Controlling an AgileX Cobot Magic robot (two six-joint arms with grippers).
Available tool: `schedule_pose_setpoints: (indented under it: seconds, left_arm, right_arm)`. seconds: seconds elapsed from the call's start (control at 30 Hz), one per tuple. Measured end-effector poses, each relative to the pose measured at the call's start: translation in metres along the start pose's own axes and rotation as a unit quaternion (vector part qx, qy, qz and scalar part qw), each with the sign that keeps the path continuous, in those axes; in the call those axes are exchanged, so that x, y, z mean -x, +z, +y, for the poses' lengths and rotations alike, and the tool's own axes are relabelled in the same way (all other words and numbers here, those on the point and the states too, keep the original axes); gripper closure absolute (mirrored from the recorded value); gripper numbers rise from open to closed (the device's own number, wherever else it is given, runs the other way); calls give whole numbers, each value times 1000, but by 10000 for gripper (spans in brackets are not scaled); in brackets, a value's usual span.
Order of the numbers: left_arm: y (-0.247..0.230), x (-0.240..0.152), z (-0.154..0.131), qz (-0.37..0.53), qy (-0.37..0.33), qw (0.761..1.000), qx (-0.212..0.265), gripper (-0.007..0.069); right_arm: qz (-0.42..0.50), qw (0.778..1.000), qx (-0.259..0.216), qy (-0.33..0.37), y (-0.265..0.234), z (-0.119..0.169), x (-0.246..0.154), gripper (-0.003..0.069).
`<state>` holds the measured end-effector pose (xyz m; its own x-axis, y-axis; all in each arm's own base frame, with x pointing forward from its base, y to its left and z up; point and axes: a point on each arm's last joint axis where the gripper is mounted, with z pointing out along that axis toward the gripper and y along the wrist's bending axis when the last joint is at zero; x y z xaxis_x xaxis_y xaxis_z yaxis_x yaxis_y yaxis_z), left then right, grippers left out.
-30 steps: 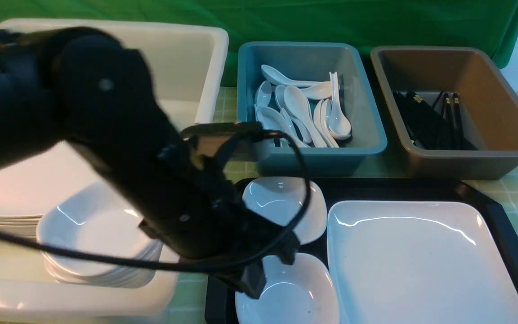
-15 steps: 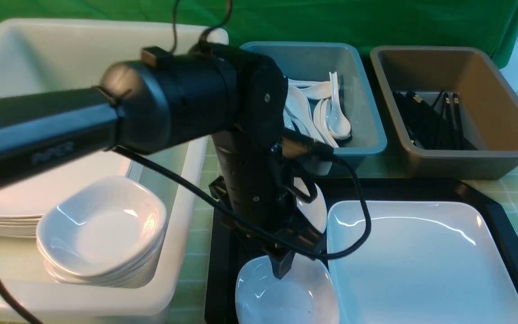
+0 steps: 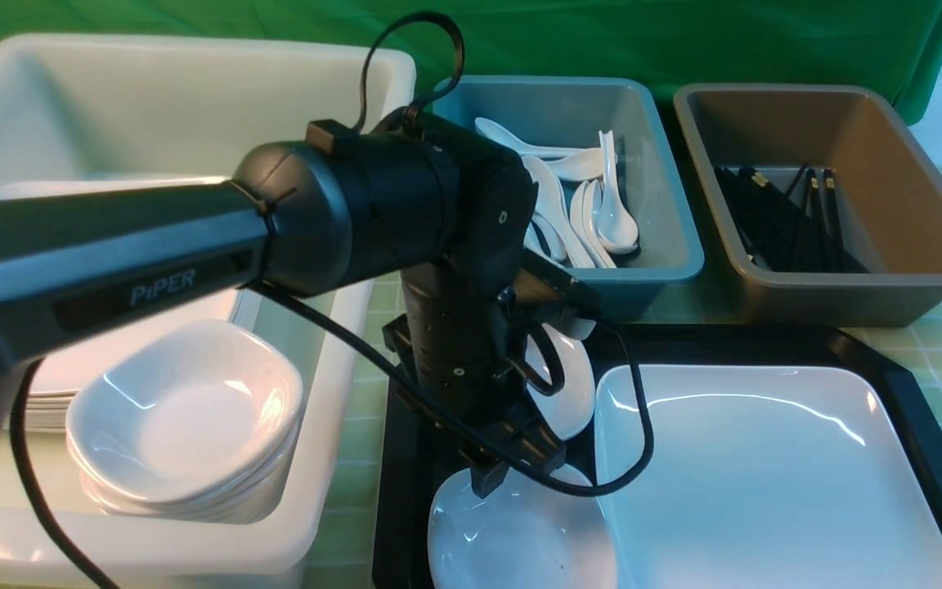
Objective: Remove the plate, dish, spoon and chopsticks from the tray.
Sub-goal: Use the left arm to grab a small plate from the dinner plate
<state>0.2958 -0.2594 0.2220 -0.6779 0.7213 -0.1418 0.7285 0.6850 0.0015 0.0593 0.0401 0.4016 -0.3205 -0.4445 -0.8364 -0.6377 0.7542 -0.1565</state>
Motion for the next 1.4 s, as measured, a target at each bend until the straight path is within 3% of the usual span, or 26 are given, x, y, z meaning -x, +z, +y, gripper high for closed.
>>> schedule_pose_setpoints:
  seconds: [1.1, 1.4]
  left_arm:
    - [37, 7, 1, 0, 22, 1000, 1, 307]
    - [54, 3, 2, 40, 27, 999, -1, 308]
  right_arm:
    - [1, 1000, -1, 0, 0, 0, 0, 460]
    - [8, 1000, 0, -1, 0, 0, -1, 459]
